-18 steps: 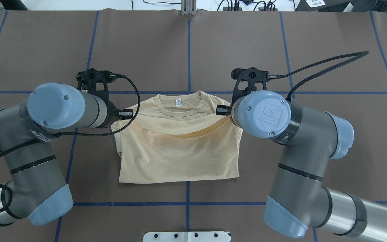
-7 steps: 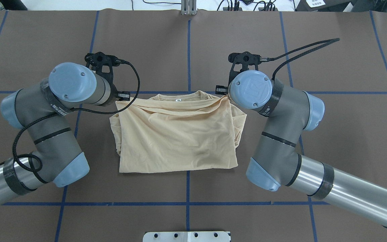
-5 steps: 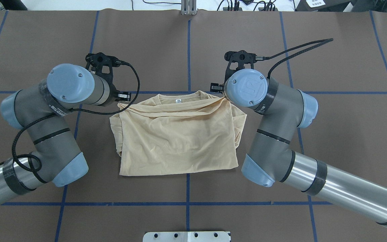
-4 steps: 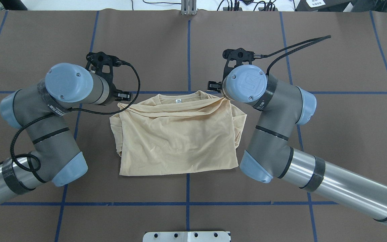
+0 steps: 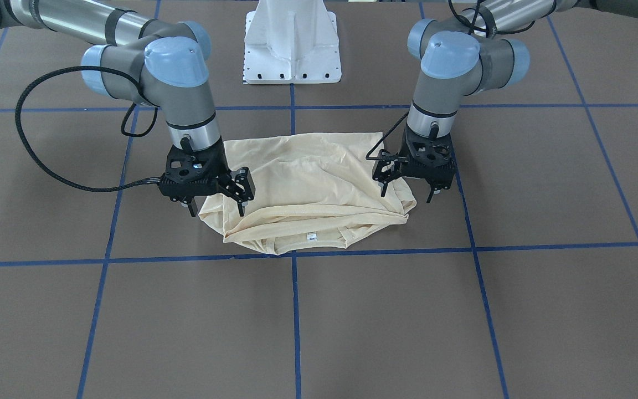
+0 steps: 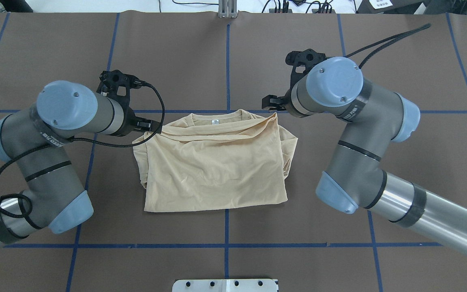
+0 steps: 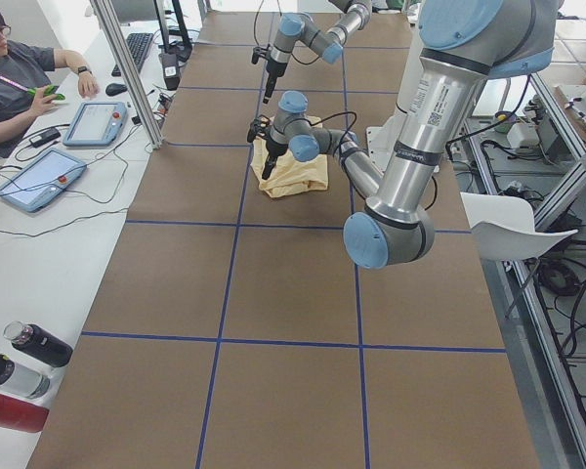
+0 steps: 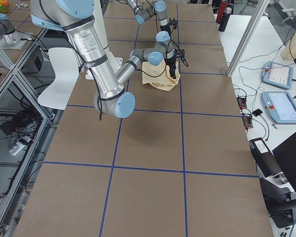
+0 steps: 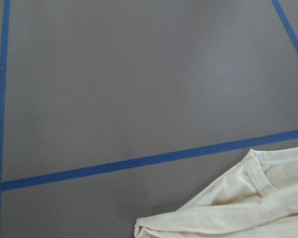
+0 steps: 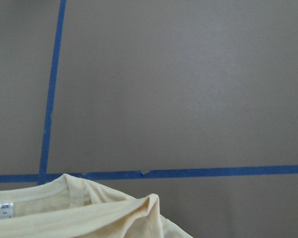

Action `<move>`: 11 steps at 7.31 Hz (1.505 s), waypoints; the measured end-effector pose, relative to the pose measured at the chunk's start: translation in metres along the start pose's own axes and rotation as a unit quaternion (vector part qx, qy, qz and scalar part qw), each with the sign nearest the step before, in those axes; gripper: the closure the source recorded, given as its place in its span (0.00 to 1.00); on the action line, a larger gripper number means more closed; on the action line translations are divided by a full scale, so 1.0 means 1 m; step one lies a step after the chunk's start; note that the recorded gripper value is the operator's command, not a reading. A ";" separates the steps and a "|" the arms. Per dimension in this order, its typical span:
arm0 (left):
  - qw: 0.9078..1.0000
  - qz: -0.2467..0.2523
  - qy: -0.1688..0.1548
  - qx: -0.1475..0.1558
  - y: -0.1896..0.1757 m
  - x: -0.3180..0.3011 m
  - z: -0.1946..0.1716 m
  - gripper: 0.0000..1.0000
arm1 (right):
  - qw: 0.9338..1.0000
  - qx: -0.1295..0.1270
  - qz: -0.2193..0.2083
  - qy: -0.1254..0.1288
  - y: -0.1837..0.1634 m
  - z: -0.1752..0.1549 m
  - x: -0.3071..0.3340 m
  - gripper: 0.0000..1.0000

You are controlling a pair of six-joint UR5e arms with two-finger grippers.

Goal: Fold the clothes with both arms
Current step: 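Move the right gripper away while the left gripper lowers to the folded shirt's corner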

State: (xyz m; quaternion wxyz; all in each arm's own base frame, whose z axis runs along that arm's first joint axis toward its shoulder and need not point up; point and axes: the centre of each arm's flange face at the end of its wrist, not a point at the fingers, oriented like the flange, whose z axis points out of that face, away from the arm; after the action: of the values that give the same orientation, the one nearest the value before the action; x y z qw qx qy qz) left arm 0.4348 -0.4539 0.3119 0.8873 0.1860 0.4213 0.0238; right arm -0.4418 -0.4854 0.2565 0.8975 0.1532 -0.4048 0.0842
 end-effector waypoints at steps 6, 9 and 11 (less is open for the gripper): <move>0.996 -0.046 0.062 -0.053 0.130 0.044 0.019 0.49 | 1.000 -0.006 -0.015 -0.010 0.011 -0.027 0.038 0.00; 0.995 -0.046 0.055 -0.068 0.151 0.042 0.025 0.61 | 1.000 -0.003 -0.015 -0.010 0.011 -0.028 0.037 0.00; 0.995 -0.045 0.052 -0.071 0.155 0.038 0.027 1.00 | 1.000 -0.003 -0.015 -0.010 0.012 -0.027 0.037 0.00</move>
State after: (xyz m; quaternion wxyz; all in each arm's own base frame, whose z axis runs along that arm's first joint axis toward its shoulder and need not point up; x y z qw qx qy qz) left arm 0.4975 -0.3104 0.3532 0.8754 0.1017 0.4720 0.0230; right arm -0.4022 -0.4637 0.2697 0.8952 0.1570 -0.4116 0.0677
